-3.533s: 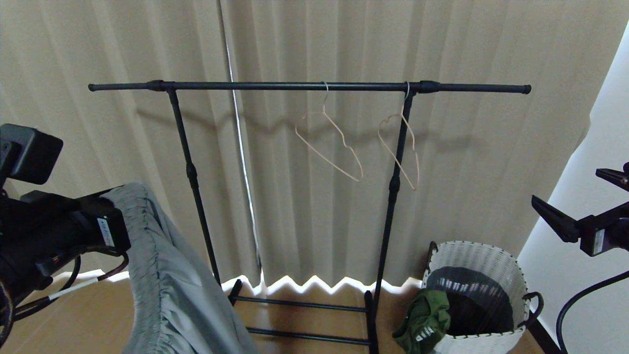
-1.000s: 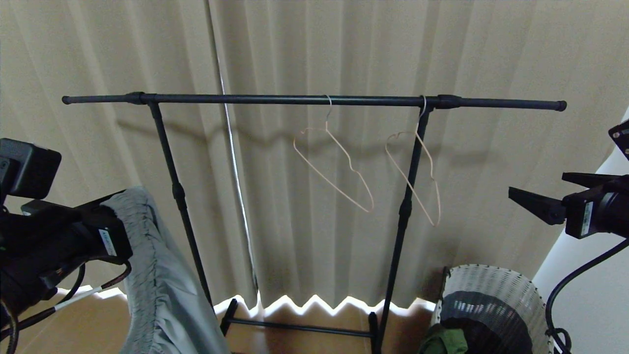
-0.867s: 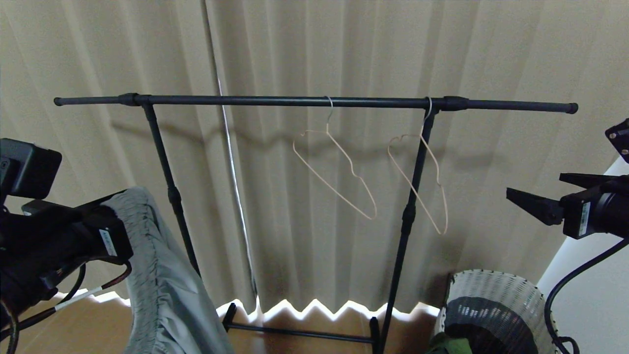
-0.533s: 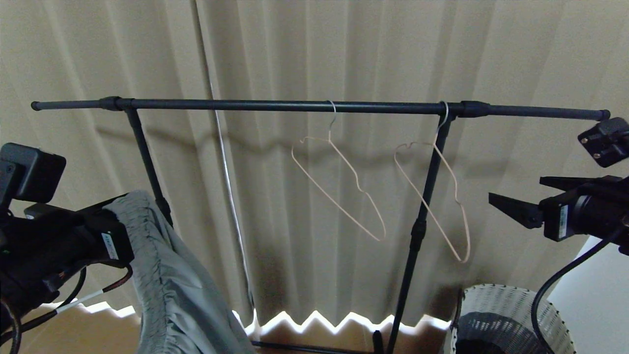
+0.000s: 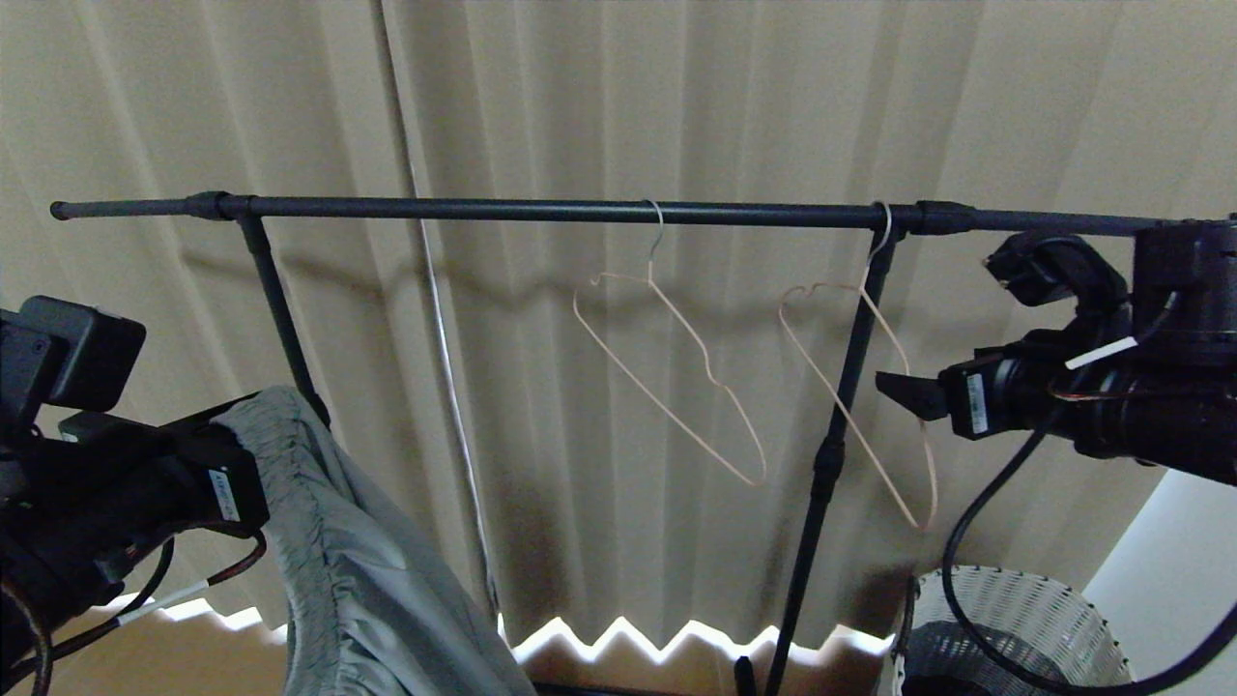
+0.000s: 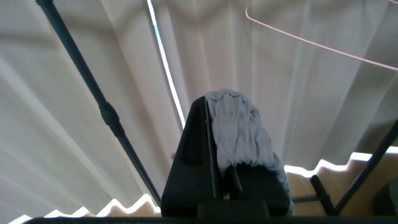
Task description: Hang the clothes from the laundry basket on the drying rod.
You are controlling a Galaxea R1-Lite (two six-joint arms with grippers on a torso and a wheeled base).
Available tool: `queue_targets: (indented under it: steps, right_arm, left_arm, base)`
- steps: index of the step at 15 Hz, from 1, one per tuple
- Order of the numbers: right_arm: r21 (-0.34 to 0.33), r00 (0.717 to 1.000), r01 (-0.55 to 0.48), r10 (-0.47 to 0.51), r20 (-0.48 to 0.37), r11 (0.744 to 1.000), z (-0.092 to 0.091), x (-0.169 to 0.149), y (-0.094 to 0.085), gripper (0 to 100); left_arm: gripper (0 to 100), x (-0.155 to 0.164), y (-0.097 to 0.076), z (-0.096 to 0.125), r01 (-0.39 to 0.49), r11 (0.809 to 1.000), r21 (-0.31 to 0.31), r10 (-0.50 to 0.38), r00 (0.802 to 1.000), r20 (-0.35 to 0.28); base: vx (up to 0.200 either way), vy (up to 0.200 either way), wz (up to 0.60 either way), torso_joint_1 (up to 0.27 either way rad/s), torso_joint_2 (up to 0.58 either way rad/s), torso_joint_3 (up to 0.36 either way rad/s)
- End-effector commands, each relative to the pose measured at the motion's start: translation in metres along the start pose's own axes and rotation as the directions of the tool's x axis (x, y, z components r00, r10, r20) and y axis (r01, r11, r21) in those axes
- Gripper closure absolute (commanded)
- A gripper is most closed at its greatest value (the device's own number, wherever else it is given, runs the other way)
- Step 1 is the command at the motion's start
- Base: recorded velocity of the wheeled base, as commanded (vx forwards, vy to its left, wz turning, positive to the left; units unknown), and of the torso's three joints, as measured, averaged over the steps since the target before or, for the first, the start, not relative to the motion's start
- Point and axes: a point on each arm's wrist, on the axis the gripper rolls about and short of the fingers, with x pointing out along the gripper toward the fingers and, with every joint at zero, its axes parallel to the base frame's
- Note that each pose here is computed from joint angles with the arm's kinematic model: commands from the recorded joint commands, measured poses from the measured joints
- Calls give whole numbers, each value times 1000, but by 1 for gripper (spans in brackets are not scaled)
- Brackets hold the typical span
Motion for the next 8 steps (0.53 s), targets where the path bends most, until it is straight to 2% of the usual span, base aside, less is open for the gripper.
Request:
queue_targets:
  steps: [1, 5, 8]
  right_arm:
    - [5, 998, -12, 13, -61, 1000, 2, 26, 11, 0]
    - [118, 987, 33, -13, -159, 992, 12, 38, 17, 0]
    - [128, 982, 69, -45, -184, 989, 8, 48, 19, 0]
  left_arm:
    - [100, 0, 0, 0, 0, 1000, 1, 0, 1000, -2]
    - [100, 0, 0, 0, 0, 1000, 0, 0, 1000, 1]
    - [100, 0, 0, 1, 0, 1000, 0, 0, 1000, 3]
  base:
    - [0, 0, 0, 0, 0, 0]
    - [0, 0, 0, 0, 0, 0]
    - [0, 0, 0, 0, 0, 0]
